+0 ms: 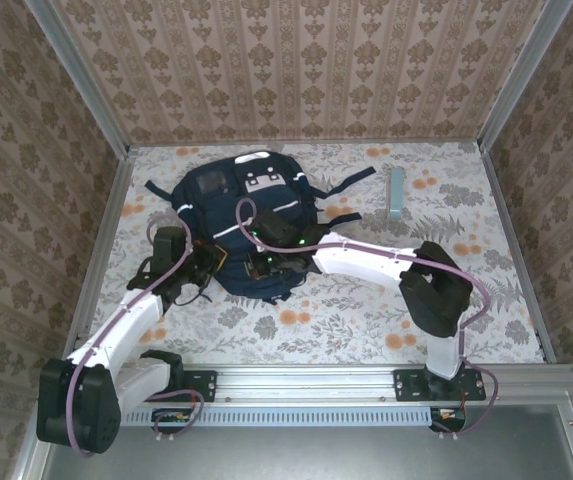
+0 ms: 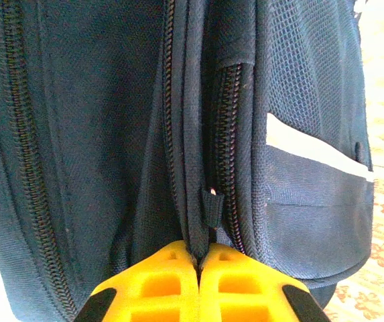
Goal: Pack the student bag
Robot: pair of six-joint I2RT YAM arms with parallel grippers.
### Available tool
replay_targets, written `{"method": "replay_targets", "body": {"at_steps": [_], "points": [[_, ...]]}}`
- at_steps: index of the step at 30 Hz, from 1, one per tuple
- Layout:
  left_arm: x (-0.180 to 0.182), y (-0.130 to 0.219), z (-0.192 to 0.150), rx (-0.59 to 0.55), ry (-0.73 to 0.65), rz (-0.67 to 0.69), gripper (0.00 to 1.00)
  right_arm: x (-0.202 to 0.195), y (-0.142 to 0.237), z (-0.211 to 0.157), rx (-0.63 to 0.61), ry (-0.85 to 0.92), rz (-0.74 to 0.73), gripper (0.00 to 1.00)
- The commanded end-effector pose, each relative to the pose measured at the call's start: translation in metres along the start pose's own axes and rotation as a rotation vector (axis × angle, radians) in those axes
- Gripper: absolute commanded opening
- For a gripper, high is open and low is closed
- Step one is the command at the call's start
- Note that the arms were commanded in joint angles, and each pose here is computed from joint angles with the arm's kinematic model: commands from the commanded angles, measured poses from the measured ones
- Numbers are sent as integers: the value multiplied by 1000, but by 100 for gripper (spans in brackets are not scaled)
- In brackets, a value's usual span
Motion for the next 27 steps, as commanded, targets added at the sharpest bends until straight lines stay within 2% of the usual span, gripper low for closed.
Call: {"method": "replay_targets", "body": {"at_steps": [1,8,11,17,21,27], "points": [[14,2,5,-23,-79,98,0,-44,40,16,-115,57,-193,0],[18,4,8,-20,-105,118,0,-132,70,31,-183,-23,-388,0],[13,5,10,-15,-130,115,0,-140,79,33,-191,-37,-380,0],[0,10,30,-2,-292,179,0,-85,63,5,-90,63,-169,0],[3,12,49,-12,-328,243,3,-38,44,-23,-16,143,-49,0],[8,27,64,-71,-279,284,31,8,27,-27,-5,118,79,0]]}}
Point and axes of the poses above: each hand's point on the last joint's axis, 136 mm out from that joint toward the fingers, its own y axis back along the fingers, its own x axis along the line the jaws close on, z = x × y, the point moved 2 cm from there along y, back along the fingers, and after that the axes turned 14 degrees about -y, right-handed, at the moved point
